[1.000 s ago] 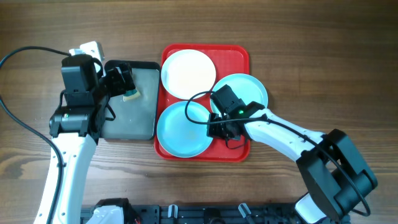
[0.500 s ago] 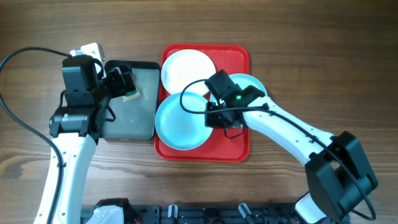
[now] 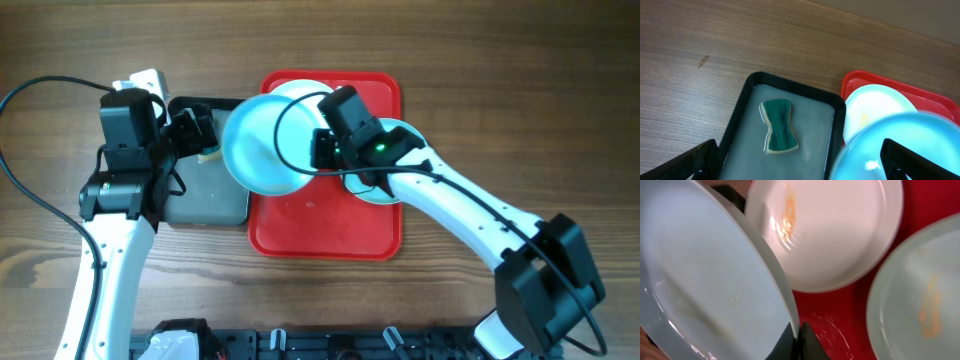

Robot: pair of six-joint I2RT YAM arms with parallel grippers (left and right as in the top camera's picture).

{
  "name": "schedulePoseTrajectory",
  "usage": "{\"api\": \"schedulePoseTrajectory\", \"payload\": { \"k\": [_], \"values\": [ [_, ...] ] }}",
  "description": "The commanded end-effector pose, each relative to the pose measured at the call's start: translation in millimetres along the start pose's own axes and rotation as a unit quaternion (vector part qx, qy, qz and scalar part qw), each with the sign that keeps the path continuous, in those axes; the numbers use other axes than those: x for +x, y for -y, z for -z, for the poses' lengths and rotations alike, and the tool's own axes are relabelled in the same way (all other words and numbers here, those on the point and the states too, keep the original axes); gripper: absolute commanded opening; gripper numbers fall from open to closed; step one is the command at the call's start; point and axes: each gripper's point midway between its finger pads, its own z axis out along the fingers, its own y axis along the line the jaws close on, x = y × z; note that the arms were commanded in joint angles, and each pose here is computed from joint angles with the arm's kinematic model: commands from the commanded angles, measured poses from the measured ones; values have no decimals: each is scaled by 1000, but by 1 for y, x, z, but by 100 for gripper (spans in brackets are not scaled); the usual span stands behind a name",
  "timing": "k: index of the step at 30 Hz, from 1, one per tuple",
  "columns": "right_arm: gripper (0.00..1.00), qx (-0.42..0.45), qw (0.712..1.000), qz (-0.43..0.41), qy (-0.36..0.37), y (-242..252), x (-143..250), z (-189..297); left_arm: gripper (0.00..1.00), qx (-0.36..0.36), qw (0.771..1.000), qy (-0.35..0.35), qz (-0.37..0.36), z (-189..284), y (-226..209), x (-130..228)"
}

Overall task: Clean dirty plates on tray and stack at the side
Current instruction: 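Lift the cleaned blue plate with the right gripper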

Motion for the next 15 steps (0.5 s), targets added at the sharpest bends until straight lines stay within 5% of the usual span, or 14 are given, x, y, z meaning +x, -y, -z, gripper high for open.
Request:
{"api": "schedulePoseTrajectory", "payload": {
  "k": [1, 15],
  "values": [
    [5, 2, 999, 42, 35, -21, -5, -14, 100, -4, 1000, 4, -1, 1, -2, -3],
    [5, 9, 942, 245, 228, -92, -44, -17, 100, -4, 1000, 4, -1, 1, -2, -3]
  ]
}}
